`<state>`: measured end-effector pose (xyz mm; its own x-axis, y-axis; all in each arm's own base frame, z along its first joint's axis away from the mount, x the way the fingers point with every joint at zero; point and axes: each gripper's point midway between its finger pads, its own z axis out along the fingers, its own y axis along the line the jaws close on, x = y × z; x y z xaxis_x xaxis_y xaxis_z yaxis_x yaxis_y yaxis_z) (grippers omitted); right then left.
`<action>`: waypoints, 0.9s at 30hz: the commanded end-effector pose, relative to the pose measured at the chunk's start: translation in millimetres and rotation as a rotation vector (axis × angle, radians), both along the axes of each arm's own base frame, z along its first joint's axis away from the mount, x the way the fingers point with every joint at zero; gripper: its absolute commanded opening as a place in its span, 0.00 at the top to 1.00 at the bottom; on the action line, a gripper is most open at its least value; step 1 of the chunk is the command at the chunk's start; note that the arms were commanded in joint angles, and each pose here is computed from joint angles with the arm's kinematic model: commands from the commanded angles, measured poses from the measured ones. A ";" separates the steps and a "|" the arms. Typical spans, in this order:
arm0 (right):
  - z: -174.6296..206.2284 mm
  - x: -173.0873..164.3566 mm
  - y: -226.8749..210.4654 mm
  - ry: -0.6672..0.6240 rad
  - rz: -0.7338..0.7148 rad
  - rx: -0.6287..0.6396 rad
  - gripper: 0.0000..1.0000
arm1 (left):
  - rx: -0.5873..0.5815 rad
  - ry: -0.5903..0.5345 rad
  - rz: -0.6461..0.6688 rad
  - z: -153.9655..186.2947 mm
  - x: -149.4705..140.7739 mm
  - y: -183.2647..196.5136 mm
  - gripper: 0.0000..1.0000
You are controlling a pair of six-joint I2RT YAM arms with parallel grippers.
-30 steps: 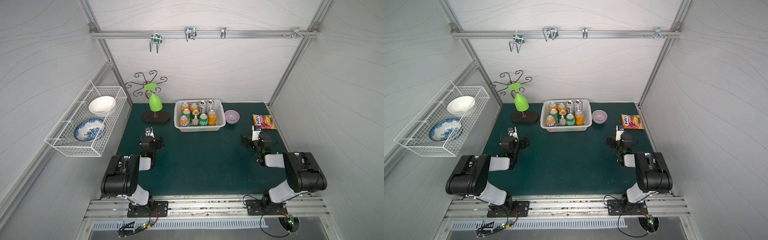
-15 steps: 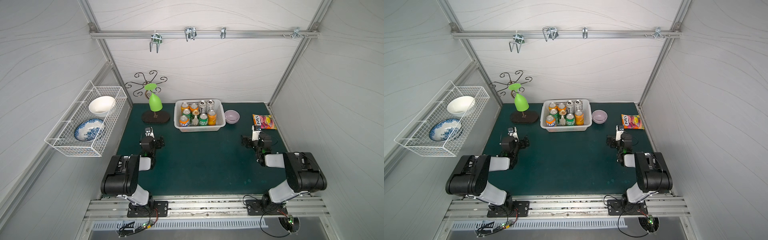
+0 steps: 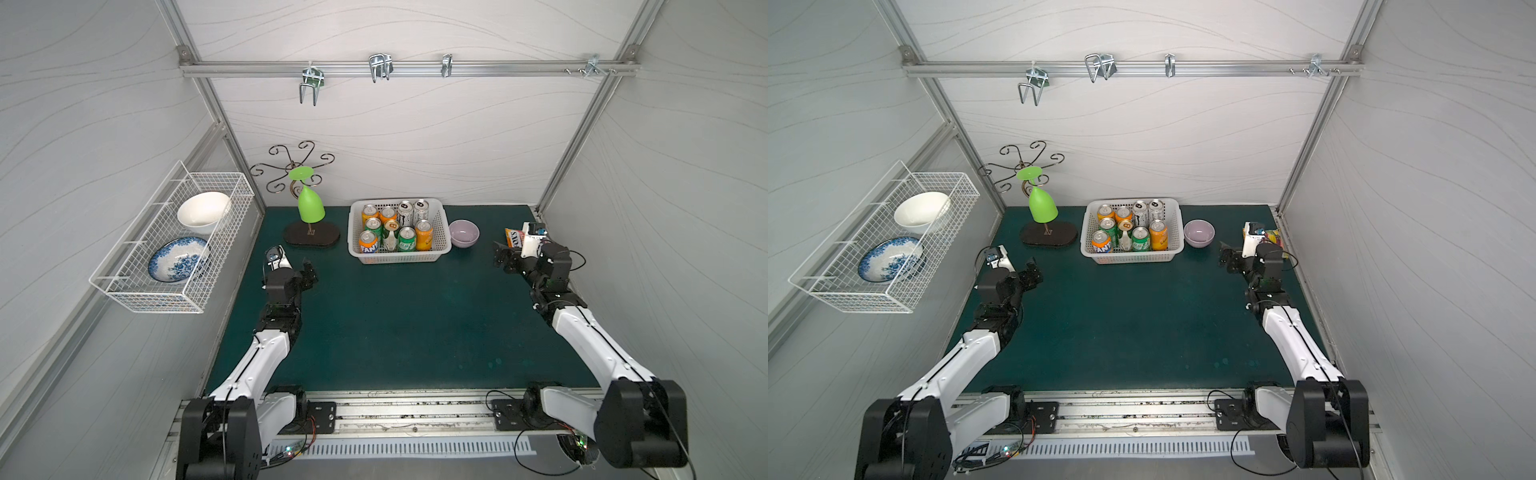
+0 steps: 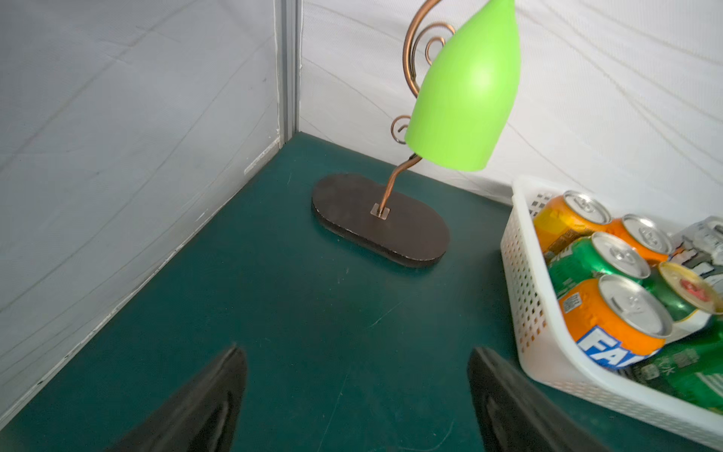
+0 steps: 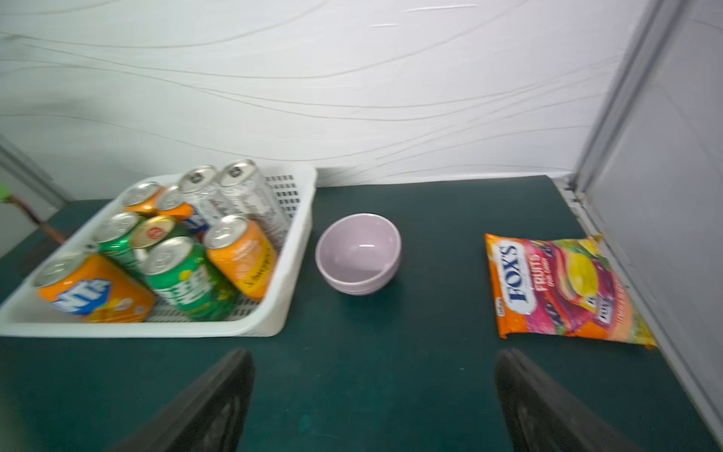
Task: Take out the drinks from the basket
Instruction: Move the basket to the center of the board.
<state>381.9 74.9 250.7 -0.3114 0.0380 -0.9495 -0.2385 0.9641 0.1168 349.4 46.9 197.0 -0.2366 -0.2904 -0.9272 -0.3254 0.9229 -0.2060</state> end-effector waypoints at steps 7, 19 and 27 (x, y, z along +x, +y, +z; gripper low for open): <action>4.5 -38.9 107.3 0.151 0.430 -0.186 0.01 | -0.257 0.154 -0.152 7.2 -31.5 -43.7 0.03; -32.2 -20.4 210.5 0.105 0.894 -0.638 0.03 | -0.374 0.328 -0.353 -29.5 -58.7 -85.0 0.02; -73.8 1.3 246.1 0.161 1.090 -0.757 0.16 | -0.417 0.369 -0.403 -37.9 -57.5 -96.1 0.02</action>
